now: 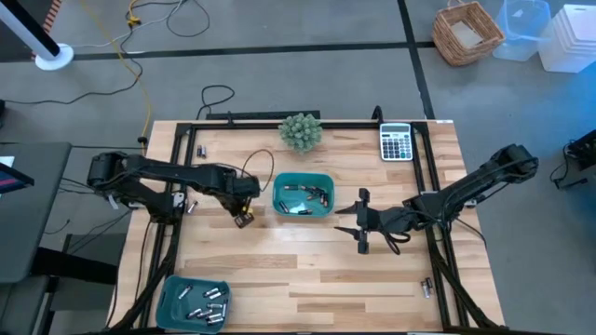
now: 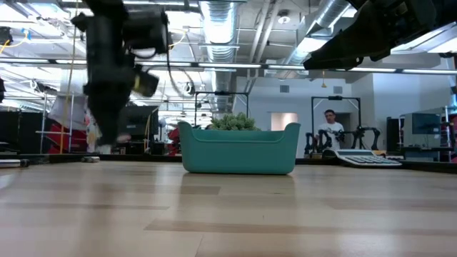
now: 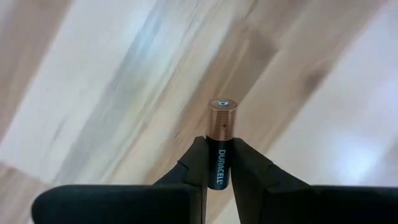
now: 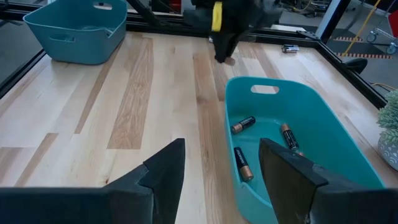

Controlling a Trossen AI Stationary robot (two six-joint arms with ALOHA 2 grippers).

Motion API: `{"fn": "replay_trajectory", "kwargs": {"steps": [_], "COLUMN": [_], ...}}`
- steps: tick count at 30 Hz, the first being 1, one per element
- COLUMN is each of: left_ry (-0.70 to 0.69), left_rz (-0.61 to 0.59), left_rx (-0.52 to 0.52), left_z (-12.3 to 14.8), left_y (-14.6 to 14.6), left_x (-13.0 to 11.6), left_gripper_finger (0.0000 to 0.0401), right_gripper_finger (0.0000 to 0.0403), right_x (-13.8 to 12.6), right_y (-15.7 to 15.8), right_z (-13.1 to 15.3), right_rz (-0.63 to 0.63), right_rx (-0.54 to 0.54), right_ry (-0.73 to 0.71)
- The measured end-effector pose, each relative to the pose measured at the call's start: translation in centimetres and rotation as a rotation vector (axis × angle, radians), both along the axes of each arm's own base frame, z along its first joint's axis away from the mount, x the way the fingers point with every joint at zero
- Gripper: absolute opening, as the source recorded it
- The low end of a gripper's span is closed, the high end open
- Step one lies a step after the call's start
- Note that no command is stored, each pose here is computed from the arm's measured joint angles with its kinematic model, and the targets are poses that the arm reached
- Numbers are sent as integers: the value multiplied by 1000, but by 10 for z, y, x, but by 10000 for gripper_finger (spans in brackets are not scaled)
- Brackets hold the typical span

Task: Sort batteries
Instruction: Put the black battery into the green bin, then put the silver battery into the blue bin

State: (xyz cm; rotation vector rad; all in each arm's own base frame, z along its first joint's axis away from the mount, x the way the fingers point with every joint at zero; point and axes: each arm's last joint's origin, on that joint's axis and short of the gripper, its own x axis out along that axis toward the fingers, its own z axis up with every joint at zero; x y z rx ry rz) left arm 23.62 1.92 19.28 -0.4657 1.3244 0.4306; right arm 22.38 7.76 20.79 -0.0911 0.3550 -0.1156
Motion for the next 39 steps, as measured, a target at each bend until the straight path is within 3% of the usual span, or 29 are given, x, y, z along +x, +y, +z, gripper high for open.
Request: {"fn": "replay_trajectory", "kwargs": {"steps": [4, 10, 15, 27, 33, 39], "left_ry": [-133, -495, -689, -726, -729, -721], "left_rz": [-79, -194, -243, -248, -224, -199], "left_rx": [57, 197, 272, 366, 376, 378], "left_z": [35, 79, 89, 47, 30, 39], "left_y": [-1, 0, 0, 16, 25, 29], "left_x": [-2, -4, 4, 62, 77, 68], "left_gripper_finger": [38, 38, 38, 42, 127, 195], "right_gripper_finger": [219, 219, 219, 219, 219, 219], "right_x": [0, 2, 3, 5, 5, 5], "right_y": [0, -5, -8, -14, -15, -15], "right_z": [0, 0, 1, 1, 1, 1], "right_rz": [-2, -24, -35, -62, -66, -66], "right_rx": [1, 1, 1, 3, 4, 4], "right_ry": [-2, -4, -6, -12, -11, -9]}}
